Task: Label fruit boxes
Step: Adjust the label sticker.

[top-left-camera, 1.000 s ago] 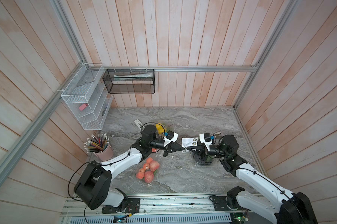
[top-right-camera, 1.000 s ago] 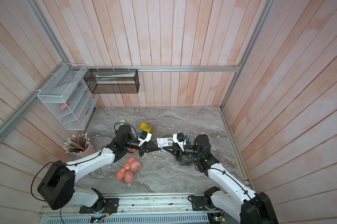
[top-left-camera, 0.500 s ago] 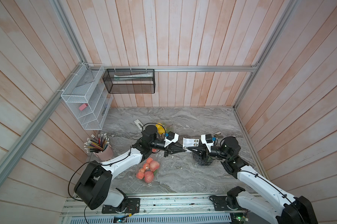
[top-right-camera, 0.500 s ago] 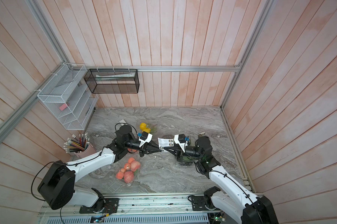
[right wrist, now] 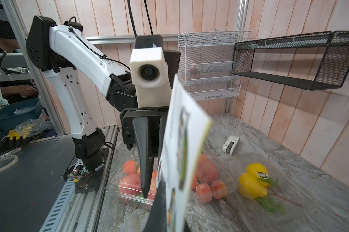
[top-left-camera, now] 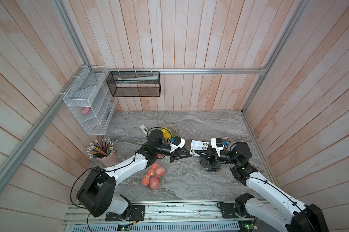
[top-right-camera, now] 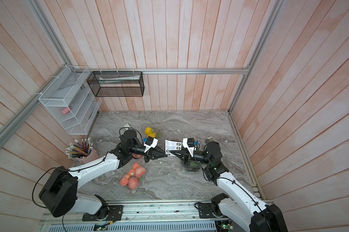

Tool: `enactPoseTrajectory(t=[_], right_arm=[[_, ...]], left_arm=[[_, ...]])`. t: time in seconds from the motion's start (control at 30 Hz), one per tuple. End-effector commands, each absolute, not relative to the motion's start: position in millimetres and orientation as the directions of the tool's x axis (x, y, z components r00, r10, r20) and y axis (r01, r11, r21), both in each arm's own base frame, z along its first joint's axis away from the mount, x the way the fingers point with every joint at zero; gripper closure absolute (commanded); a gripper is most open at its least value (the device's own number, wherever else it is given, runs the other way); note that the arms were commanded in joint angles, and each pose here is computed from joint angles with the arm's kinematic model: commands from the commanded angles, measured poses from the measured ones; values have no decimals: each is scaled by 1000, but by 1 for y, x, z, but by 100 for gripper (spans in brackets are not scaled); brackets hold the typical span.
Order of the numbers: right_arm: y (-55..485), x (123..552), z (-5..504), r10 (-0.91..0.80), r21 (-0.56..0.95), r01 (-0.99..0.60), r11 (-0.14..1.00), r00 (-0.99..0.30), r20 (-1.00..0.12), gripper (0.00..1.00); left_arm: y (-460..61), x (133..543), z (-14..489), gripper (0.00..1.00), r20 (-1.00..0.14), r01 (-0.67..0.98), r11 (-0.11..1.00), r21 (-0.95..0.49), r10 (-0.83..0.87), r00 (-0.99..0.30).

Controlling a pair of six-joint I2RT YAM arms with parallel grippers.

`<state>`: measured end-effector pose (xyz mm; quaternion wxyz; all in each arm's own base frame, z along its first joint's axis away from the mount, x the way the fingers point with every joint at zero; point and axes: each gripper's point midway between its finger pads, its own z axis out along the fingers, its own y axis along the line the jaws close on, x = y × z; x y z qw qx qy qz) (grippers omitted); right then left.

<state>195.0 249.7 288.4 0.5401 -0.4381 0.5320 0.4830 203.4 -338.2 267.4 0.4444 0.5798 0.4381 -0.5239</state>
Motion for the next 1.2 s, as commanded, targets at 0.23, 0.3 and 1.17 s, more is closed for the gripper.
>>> enactPoseTrajectory(t=[0.23, 0.3, 1.17], right_arm=[[251, 187, 287, 64, 69, -994, 81, -64, -996, 100], [252, 185, 286, 61, 81, -995, 65, -77, -995, 100], [204, 206, 294, 41, -39, -867, 497, 68, -997, 61]], left_arm=[[-341, 206, 272, 97, -997, 975, -214, 66, 34, 75], [-342, 207, 272, 97, -997, 975, -214, 64, 33, 73], [-341, 225, 276, 99, -990, 989, -67, 131, 33, 134]])
